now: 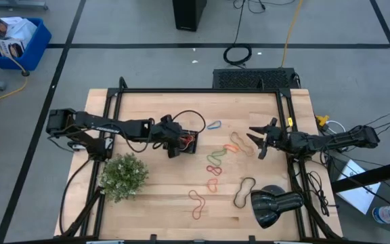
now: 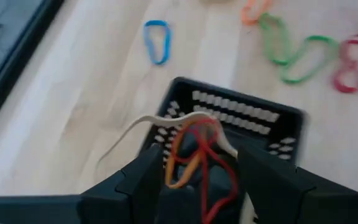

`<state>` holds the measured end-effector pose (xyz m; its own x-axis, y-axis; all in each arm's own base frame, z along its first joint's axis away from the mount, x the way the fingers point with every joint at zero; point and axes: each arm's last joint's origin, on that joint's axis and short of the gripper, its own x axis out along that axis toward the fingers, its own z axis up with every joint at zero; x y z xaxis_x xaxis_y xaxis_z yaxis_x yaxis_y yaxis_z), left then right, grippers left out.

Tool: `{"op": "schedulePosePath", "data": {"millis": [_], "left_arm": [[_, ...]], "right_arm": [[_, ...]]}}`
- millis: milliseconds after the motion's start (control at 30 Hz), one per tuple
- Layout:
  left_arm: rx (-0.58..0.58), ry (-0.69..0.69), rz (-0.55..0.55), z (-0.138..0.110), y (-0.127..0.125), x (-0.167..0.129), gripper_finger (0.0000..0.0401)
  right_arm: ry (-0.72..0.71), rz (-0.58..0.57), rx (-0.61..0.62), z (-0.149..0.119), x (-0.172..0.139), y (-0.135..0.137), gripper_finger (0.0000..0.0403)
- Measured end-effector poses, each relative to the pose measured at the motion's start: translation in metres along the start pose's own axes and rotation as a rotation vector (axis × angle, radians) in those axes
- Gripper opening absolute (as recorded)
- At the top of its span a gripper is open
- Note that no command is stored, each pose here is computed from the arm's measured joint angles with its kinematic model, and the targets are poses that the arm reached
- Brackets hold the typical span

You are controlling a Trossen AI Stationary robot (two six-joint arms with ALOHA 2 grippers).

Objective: Pick and place rubber bands into bin
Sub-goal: Put the blue rubber band into the black bin

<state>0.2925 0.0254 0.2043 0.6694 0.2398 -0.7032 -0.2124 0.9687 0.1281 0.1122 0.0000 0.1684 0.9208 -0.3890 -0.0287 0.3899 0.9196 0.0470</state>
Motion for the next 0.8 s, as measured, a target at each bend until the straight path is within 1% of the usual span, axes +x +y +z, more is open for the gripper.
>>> {"op": "schedulePosePath", "data": {"millis": [100, 233, 400, 500, 633, 800], "left_arm": [[0.030, -0.054, -0.064, 0.006, 0.003, -0.012, 0.0216], [0.005, -0.105, -0.060, 0.010, 0.016, -0.034, 0.0216], [-0.040, -0.141, -0.035, 0.007, 0.032, -0.066, 0.0216], [-0.051, -0.209, -0.043, -0.001, 0.037, -0.084, 0.0216], [-0.067, -0.297, -0.056, -0.020, 0.040, -0.102, 0.0216], [-0.107, -0.389, -0.039, -0.049, 0.044, -0.121, 0.0216]], "right_arm": [[-0.023, 0.002, 0.002, 0.002, 0.000, 0.000, 0.0141], [-0.046, -0.002, -0.037, 0.005, 0.000, 0.000, 0.0141], [-0.107, -0.027, -0.042, 0.012, 0.000, 0.000, 0.0141], [-0.088, -0.048, -0.052, 0.010, 0.002, 0.000, 0.0141], [-0.033, -0.074, -0.098, 0.005, 0.006, 0.001, 0.0141], [-0.028, -0.076, -0.134, 0.027, 0.015, 0.008, 0.0141]]}}
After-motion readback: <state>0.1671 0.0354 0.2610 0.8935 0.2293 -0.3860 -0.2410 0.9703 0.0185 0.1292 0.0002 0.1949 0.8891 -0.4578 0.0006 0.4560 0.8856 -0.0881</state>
